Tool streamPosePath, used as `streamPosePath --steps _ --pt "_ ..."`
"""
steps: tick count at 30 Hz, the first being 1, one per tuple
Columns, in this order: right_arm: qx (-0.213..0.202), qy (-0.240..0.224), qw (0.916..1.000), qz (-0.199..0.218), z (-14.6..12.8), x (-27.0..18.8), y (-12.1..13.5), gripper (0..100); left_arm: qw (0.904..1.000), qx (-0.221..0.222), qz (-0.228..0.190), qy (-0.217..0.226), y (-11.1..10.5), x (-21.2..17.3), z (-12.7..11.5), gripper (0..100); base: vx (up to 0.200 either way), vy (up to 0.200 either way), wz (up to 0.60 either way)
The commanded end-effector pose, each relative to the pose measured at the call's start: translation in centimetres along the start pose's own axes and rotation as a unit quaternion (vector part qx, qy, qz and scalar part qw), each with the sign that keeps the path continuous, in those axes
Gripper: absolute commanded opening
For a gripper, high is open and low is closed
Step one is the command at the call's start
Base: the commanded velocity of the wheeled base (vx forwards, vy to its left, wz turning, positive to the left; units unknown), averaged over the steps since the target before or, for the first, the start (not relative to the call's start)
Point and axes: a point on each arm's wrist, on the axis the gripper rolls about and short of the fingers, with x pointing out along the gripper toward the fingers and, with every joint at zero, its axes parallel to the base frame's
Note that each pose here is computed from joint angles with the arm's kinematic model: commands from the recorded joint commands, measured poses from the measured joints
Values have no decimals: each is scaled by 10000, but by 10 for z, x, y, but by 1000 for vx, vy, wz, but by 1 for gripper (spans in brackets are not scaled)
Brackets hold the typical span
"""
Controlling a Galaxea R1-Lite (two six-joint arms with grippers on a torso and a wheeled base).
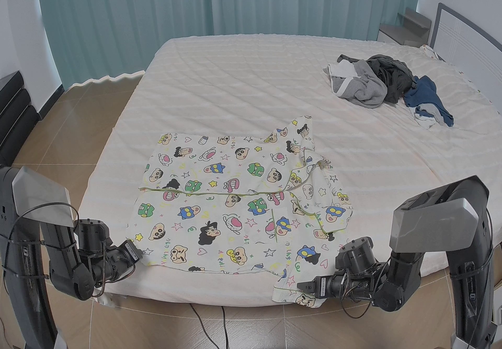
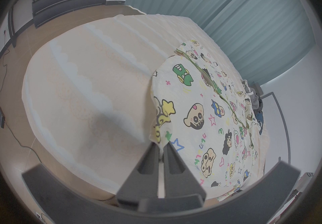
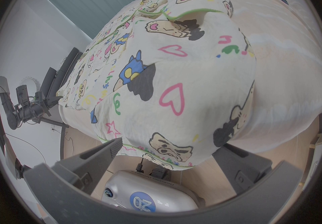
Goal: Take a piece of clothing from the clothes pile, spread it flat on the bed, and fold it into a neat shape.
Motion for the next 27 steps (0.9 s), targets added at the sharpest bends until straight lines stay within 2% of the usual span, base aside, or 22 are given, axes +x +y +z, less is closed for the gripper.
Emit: streamPosePath --steps 1,7,8,16,21,27 --pt "-1 14 10000 -5 -1 0 0 100 10000 3 31 19 1 0 -2 0 0 0 0" --pt "14 7 10000 -2 0 1 0 100 9998 -15 187 17 4 -3 -4 0 0 0 0" --pt "14 3 10000 -9 -1 2 0 0 9998 -22 201 25 4 -4 -5 0 0 0 0" --pt "11 -109 9999 25 -1 3 -1 0 9998 12 206 41 4 -5 -6 0 0 0 0" --pt "-19 -218 9995 -210 1 1 -2 0 9998 33 211 48 4 -5 -6 0 0 0 0" --pt "-73 -88 9996 -243 -1 -15 -2 0 9991 265 282 150 7 -13 -10 0 0 0 0"
